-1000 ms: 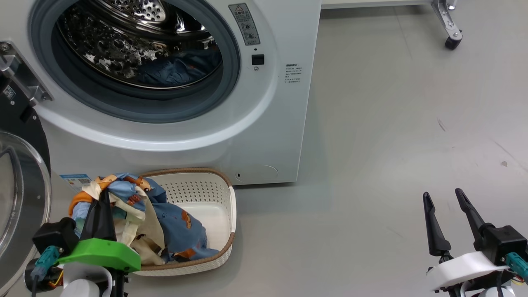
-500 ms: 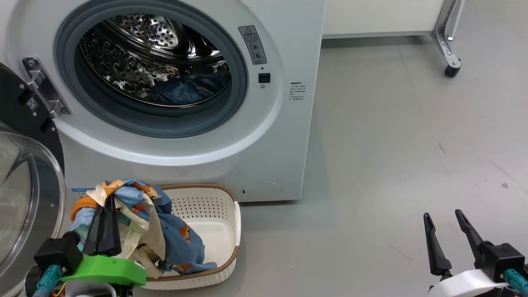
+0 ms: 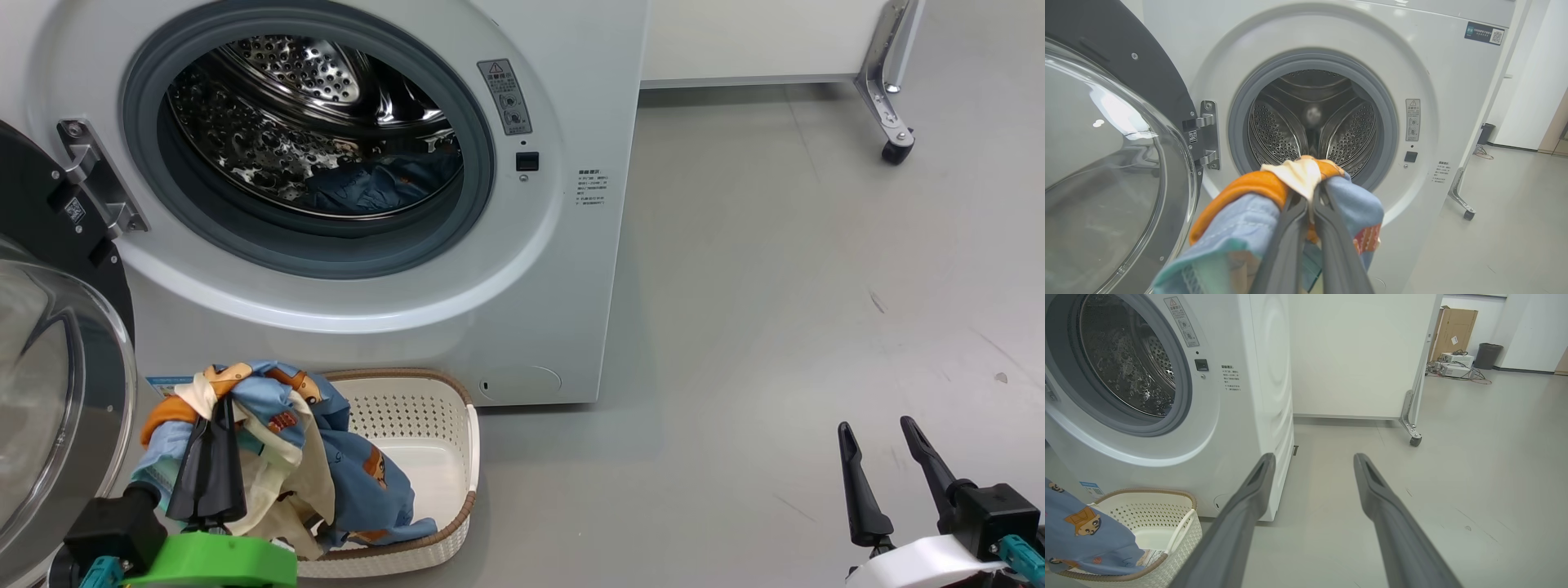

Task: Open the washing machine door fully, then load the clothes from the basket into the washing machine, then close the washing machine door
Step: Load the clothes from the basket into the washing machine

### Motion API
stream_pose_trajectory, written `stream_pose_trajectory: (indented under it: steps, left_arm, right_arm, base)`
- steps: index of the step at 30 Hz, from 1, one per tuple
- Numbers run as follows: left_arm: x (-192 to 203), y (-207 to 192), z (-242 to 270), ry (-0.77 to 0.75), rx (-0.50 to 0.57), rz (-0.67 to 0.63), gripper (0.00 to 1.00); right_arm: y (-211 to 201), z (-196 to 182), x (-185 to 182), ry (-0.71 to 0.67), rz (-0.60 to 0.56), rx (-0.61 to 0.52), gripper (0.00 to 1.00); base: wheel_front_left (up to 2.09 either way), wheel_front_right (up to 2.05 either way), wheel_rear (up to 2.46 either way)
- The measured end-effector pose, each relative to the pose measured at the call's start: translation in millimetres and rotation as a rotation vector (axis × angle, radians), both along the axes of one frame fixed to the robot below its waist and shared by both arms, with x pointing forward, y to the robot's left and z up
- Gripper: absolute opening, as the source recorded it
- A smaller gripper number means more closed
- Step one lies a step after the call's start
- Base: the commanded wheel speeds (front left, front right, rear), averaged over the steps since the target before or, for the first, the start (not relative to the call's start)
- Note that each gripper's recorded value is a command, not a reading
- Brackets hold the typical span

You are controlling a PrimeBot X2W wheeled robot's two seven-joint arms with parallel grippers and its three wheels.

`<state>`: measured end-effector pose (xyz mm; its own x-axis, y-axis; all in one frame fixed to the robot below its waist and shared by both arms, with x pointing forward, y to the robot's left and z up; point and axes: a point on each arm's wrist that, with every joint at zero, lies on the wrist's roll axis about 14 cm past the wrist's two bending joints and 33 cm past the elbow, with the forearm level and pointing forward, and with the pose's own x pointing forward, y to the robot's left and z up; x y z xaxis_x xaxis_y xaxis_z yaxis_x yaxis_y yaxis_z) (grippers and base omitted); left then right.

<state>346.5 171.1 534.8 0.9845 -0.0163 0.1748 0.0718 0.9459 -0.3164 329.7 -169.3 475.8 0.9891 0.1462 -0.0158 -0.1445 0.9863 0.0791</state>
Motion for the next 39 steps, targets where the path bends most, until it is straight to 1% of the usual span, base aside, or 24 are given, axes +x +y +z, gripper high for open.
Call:
stream_pose_trajectory:
  steps: [13, 19, 28, 32, 35, 38, 39]
  left_arm:
    - [-11.3, -2.6, 1.9, -0.001, -0.003, 0.008, 0.0]
    - [-9.9, -5.7, 5.0, -0.007, -0.014, 0.005, 0.0]
    - [2.1, -11.6, -16.9, 0.086, -0.01, 0.0, 0.0]
    - [16.5, -11.9, -23.8, 0.119, -0.011, -0.001, 0.0]
    - [38.0, -6.9, -11.9, 0.082, -0.022, 0.014, 0.0]
    - [61.0, 2.8, 2.3, 0.036, 0.001, 0.028, 0.0]
    - [74.5, 8.4, 6.9, 0.028, 0.028, 0.033, 0.0]
  right_arm:
    - [2.9, 0.2, 0.7, 0.0, 0.01, 0.0, 1.0]
    - [6.7, -1.1, -0.9, 0.004, 0.019, 0.003, 1.0]
    - [8.9, -7.3, -3.3, 0.026, 0.005, 0.027, 1.0]
    - [9.9, -8.5, 1.0, 0.032, -0.005, 0.04, 1.0]
    - [10.2, -8.0, 6.0, 0.03, -0.014, 0.051, 1.0]
    - [8.8, -8.5, 11.4, 0.032, -0.022, 0.052, 1.0]
    - [7.5, -6.6, 16.0, 0.025, -0.028, 0.053, 1.0]
  base:
    - [0.0, 0.0, 0.0]
    - [0.0, 0.0, 0.0]
    - [0.0, 0.0, 0.0]
    - [0.0, 0.0, 0.0]
    - [0.0, 0.0, 0.0]
    - [0.0, 0.0, 0.0]
    - [0.0, 0.0, 0.0]
